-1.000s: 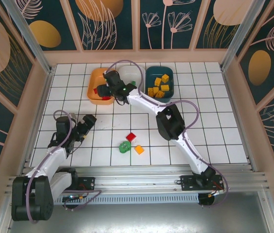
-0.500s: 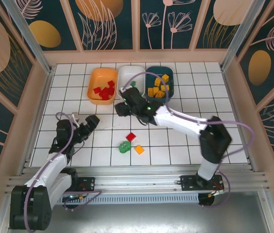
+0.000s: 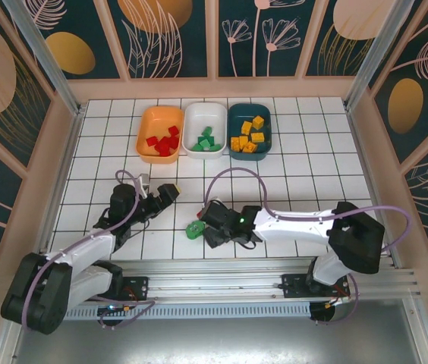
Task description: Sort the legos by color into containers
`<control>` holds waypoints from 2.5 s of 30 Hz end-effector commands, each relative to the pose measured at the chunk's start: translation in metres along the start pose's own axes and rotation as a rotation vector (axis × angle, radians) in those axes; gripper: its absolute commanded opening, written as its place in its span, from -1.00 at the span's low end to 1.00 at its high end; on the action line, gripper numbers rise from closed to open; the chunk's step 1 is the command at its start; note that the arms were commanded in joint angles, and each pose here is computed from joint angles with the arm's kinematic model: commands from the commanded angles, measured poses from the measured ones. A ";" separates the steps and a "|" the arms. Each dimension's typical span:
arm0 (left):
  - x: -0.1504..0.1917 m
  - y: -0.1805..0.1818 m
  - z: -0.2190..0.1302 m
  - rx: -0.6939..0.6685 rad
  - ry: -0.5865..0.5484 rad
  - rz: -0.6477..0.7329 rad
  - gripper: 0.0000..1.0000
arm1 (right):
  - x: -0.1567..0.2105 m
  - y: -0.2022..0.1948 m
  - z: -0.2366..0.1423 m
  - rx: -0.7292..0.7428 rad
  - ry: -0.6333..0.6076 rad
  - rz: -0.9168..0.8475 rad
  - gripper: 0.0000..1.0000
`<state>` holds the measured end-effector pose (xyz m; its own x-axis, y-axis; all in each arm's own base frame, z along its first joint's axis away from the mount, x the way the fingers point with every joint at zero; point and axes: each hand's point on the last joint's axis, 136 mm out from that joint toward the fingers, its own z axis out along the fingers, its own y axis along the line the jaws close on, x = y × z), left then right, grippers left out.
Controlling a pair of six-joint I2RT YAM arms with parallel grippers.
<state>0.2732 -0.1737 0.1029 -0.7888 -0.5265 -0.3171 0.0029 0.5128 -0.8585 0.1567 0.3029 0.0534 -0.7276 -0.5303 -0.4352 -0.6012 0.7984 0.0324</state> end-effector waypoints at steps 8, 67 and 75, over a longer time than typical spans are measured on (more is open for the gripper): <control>-0.016 -0.018 0.001 0.030 -0.047 0.031 0.97 | 0.010 -0.006 0.036 0.036 0.055 -0.002 0.12; -0.033 0.081 -0.058 -0.323 -0.323 -0.169 0.97 | -0.089 -0.018 -0.026 0.140 -0.207 0.342 0.69; -0.030 0.080 -0.058 -0.306 -0.312 -0.148 0.97 | -0.051 0.045 -0.002 0.065 -0.038 0.230 0.95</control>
<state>0.2570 -0.0749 0.0567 -0.5344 -0.7807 -0.3239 -0.3565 0.5556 -0.7511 0.1774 0.3675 0.0922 -0.7900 -0.3195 -0.5233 -0.4246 0.9008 0.0910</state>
